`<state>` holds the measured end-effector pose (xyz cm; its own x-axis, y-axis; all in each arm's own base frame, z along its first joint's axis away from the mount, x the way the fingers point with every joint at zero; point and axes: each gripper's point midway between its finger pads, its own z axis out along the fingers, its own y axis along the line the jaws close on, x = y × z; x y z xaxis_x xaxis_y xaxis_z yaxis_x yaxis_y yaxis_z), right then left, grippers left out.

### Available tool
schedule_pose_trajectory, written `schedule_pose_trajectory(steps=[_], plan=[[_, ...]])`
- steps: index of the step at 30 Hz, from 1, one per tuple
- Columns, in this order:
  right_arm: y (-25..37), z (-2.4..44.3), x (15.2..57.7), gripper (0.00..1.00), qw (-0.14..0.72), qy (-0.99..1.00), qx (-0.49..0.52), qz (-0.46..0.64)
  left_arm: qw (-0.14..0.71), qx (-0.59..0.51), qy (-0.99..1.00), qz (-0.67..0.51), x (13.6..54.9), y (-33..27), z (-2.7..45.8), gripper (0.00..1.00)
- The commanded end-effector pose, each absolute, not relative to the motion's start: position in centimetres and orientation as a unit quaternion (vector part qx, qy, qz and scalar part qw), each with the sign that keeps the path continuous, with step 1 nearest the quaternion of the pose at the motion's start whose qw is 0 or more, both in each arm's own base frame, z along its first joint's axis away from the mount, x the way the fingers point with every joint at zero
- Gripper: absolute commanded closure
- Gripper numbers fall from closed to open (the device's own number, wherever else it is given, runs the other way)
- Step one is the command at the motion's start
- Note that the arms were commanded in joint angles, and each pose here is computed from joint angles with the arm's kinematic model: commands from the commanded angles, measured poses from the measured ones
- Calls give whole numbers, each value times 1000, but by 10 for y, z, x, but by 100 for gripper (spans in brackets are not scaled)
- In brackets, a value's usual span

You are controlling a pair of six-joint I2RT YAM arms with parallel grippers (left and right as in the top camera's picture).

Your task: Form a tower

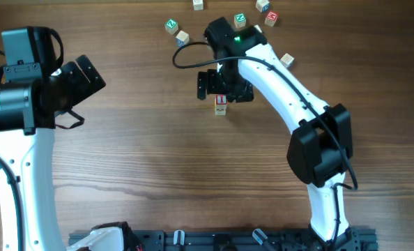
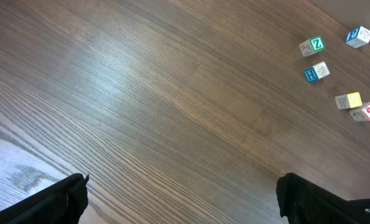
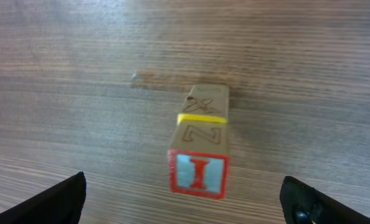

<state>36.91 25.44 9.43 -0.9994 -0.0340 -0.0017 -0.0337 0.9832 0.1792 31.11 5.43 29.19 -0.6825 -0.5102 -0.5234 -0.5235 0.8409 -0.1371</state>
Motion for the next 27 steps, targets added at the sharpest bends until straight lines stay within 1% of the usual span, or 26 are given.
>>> schedule_pose_trajectory(steps=[1,6,9,12,16,18,27], plan=[[248,74,370,0,2,-999,5,-42,288,-289,913,12,308,56,296,0],[245,56,366,1,25,-999,4,-28,288,-289,913,12,308,56,296,0],[246,47,364,11,34,-999,5,-23,288,-289,913,12,308,56,296,0],[247,46,366,24,30,-999,5,-25,288,-289,913,12,308,56,296,0],[248,46,369,28,26,-999,5,-27,288,-289,913,12,308,56,296,0],[249,46,371,34,22,-999,6,-30,288,-289,913,12,308,56,296,0],[253,46,376,36,11,-999,8,-36,288,-289,913,12,308,56,296,0]])
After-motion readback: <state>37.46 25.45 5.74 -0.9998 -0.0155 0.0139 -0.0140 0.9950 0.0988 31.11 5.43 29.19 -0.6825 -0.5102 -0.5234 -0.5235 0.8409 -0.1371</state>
